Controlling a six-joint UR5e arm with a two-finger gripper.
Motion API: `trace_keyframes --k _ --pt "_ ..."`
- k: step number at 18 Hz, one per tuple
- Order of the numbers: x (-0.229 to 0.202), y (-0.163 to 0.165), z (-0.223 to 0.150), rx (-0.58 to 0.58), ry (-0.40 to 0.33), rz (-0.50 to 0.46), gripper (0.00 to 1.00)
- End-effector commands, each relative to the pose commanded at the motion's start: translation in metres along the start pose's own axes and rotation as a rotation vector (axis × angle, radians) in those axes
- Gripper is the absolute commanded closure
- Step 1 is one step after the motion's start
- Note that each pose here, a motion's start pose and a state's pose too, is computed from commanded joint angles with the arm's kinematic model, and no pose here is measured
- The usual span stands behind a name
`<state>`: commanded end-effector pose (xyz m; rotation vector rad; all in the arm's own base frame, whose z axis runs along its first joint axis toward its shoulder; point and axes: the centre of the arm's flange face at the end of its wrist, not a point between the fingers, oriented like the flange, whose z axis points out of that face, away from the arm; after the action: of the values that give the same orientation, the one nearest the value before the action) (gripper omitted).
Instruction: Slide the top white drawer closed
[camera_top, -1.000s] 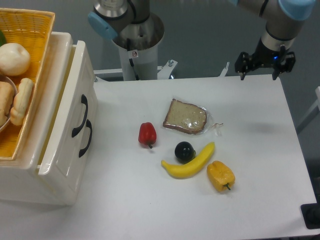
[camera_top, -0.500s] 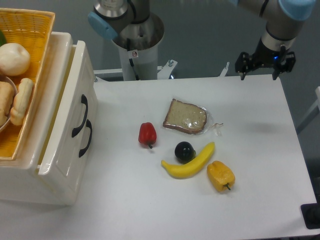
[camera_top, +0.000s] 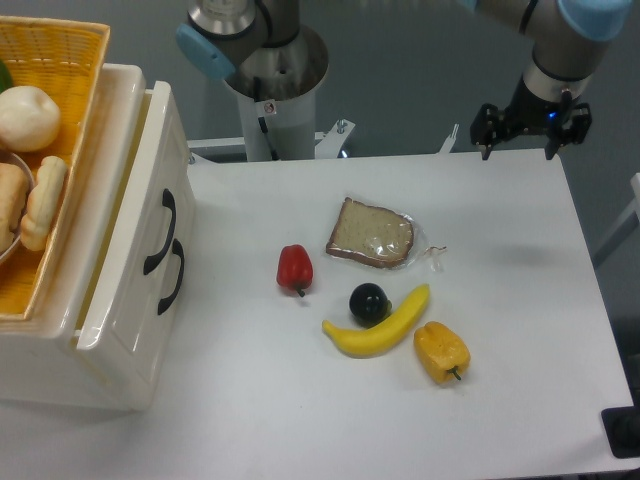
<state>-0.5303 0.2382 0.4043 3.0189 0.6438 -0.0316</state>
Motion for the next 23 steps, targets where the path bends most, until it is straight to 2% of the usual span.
trace_keyframes --k 23 --pt "-0.002 0.0018 0.0002 0.0 0.0 -0.005 0.0"
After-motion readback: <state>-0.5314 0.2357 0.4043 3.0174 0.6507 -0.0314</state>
